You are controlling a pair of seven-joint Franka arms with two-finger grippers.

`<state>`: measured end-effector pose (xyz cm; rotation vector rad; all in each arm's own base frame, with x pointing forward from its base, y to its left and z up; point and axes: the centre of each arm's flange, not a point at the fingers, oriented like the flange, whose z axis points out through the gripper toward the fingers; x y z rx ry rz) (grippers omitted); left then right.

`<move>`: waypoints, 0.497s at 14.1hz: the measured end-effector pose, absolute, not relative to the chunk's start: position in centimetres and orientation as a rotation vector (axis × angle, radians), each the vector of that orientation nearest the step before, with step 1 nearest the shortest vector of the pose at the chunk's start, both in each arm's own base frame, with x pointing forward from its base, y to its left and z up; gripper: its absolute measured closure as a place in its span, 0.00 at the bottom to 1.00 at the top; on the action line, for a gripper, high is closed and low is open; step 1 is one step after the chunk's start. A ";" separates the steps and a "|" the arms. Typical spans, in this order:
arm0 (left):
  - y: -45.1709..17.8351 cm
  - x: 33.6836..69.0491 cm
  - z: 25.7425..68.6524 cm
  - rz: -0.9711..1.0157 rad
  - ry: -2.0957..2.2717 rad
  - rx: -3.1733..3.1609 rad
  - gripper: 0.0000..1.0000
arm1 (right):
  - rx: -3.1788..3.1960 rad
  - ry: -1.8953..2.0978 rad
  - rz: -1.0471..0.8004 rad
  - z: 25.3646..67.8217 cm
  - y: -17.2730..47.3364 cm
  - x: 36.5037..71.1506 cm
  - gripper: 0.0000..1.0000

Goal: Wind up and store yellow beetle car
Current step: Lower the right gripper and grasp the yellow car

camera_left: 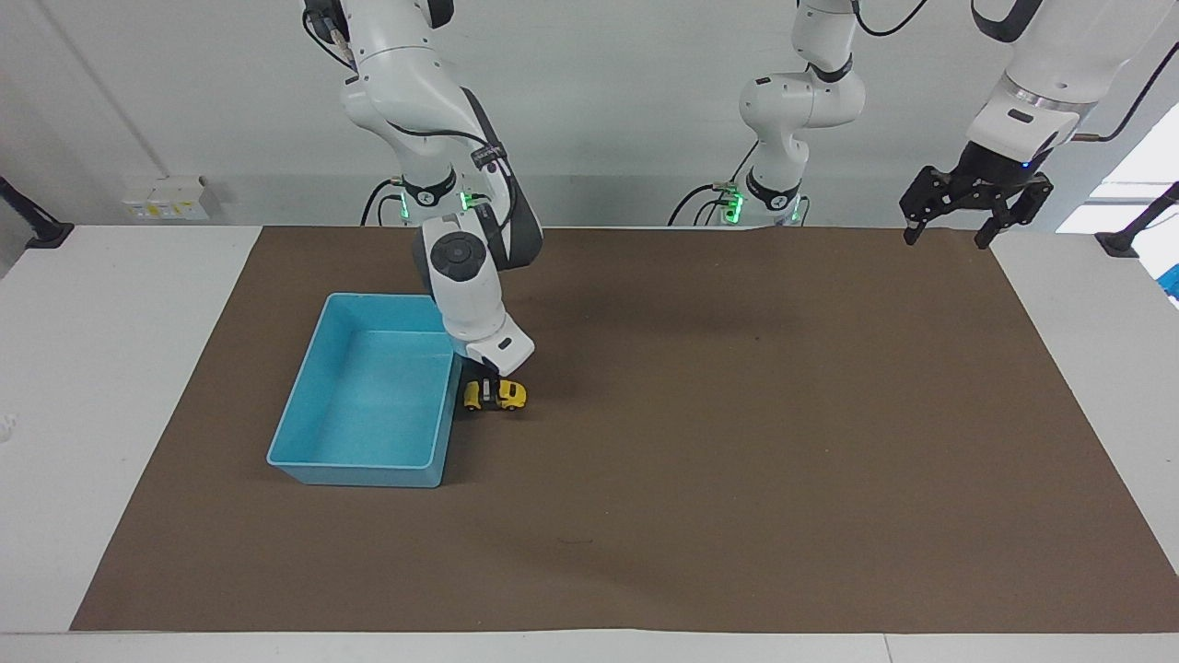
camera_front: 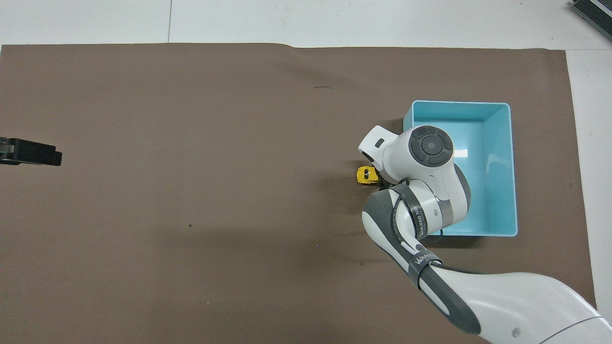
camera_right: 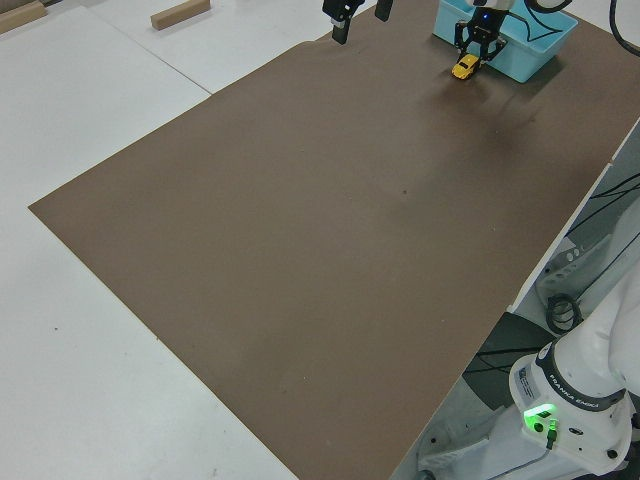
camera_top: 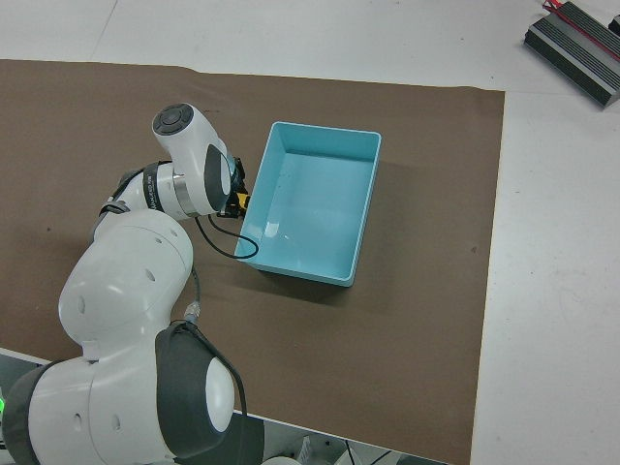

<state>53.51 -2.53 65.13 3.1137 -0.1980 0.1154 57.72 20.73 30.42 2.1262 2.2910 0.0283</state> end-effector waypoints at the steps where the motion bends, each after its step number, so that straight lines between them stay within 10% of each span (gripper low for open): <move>1: -2.5 53.5 65.1 0.115 -0.198 3.114 0.00 | 2.130 2.286 0.030 30.8 21.3 57.7 0.53; 7: -2.5 53.5 65.1 0.115 -0.198 3.114 0.00 | 2.139 2.284 0.008 34.9 22.9 58.8 0.53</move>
